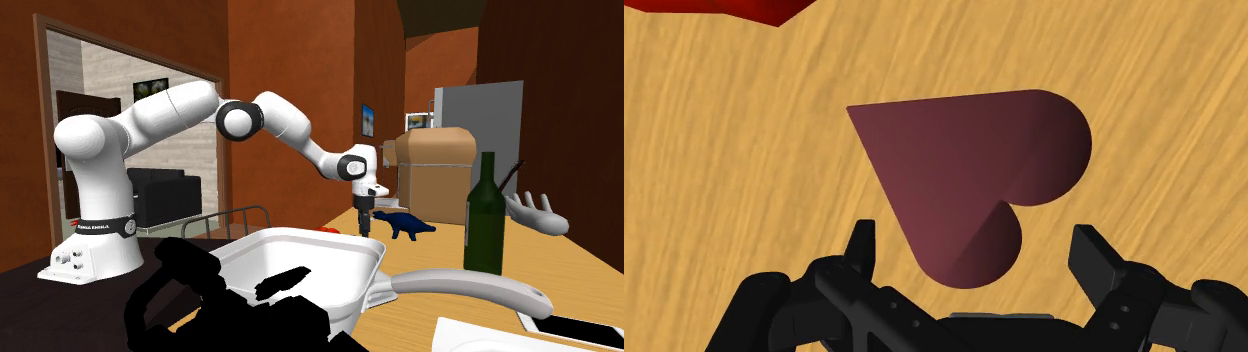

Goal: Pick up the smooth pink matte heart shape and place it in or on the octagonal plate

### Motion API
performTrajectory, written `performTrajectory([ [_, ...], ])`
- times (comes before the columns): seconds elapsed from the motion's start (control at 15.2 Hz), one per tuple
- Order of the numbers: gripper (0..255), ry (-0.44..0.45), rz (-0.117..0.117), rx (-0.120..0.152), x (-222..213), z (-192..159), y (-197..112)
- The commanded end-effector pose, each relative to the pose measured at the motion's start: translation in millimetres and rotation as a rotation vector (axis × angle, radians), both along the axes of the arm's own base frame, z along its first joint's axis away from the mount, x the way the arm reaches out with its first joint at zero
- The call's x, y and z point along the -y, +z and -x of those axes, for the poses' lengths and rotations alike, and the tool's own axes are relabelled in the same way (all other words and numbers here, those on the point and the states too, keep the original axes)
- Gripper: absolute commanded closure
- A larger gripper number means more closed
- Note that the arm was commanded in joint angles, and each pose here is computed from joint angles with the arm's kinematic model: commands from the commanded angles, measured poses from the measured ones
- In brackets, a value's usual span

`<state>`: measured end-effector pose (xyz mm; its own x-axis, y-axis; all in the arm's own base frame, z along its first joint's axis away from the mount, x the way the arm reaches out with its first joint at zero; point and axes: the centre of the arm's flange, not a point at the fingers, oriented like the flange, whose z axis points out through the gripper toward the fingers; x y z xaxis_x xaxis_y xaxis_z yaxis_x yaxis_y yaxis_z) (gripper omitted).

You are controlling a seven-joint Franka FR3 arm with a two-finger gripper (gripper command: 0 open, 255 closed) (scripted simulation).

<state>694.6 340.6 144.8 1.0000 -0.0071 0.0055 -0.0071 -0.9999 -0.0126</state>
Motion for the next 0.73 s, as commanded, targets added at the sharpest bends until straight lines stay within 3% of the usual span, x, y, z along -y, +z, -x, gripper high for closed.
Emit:
performTrajectory([
  [0.0,0,0.000,0.000,0.000,0.0,0.0,-0.1],
  [0.07,255,0.000,0.000,0.000,0.0,0.0,-0.1],
  [0.66,255,0.000,0.000,0.000,0.0,0.0,-0.1],
])
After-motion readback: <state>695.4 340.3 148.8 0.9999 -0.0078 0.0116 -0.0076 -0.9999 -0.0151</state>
